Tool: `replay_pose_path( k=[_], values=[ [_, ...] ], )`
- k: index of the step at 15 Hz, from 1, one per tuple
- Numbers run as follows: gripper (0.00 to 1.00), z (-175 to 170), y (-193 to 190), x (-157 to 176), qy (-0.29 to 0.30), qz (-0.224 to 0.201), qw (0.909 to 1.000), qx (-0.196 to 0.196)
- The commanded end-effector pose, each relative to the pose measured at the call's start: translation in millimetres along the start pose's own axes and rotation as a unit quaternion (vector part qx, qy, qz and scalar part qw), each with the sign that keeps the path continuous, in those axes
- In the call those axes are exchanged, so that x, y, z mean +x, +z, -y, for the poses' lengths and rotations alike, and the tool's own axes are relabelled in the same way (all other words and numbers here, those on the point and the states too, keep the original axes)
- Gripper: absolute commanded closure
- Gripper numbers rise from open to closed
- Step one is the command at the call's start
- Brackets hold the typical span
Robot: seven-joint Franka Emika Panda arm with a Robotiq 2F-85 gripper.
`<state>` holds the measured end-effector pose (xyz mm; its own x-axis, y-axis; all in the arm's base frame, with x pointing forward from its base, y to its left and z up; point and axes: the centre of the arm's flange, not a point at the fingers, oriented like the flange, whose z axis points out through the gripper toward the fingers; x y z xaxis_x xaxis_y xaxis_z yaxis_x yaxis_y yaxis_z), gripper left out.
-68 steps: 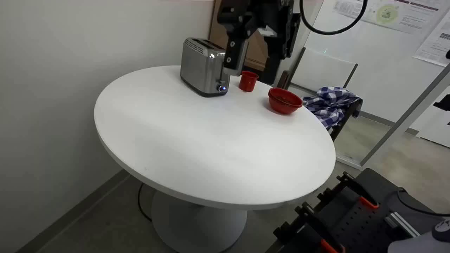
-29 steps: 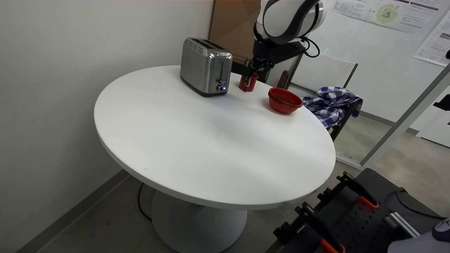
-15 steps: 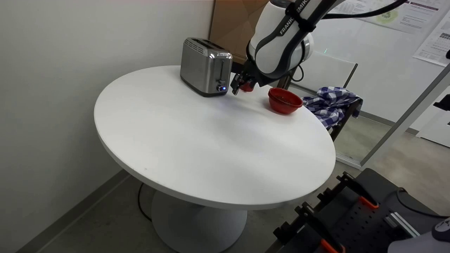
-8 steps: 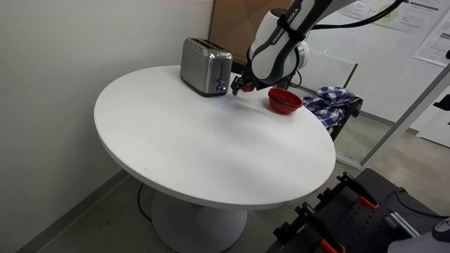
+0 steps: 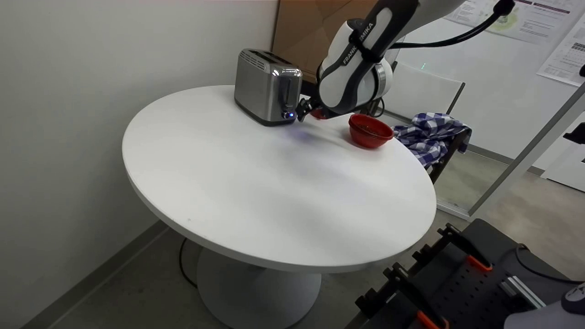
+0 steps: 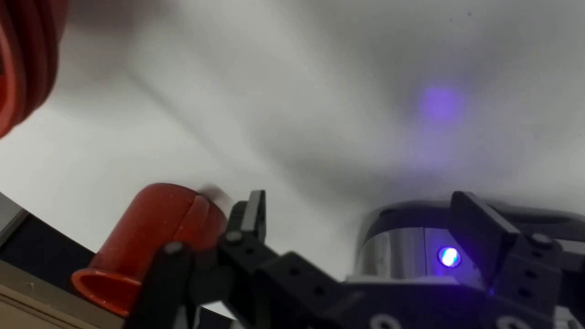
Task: Press the button on the bottom to push the lever on the toaster upwards
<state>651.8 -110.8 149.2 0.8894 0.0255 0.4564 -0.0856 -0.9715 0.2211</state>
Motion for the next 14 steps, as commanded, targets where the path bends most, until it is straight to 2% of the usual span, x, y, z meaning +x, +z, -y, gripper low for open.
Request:
replay_pose_path(
  k=[1,9,14],
  values=[
    [0.0,-0.9,15.8,9.9,0.007,-0.029,0.9996,0.0],
    [0.0,15.1,24.1,21.5,0.008,-0.059,0.9981,0.017],
    [0.0,9.3,27.8,22.0,0.008,-0.064,0.9978,0.012]
  ],
)
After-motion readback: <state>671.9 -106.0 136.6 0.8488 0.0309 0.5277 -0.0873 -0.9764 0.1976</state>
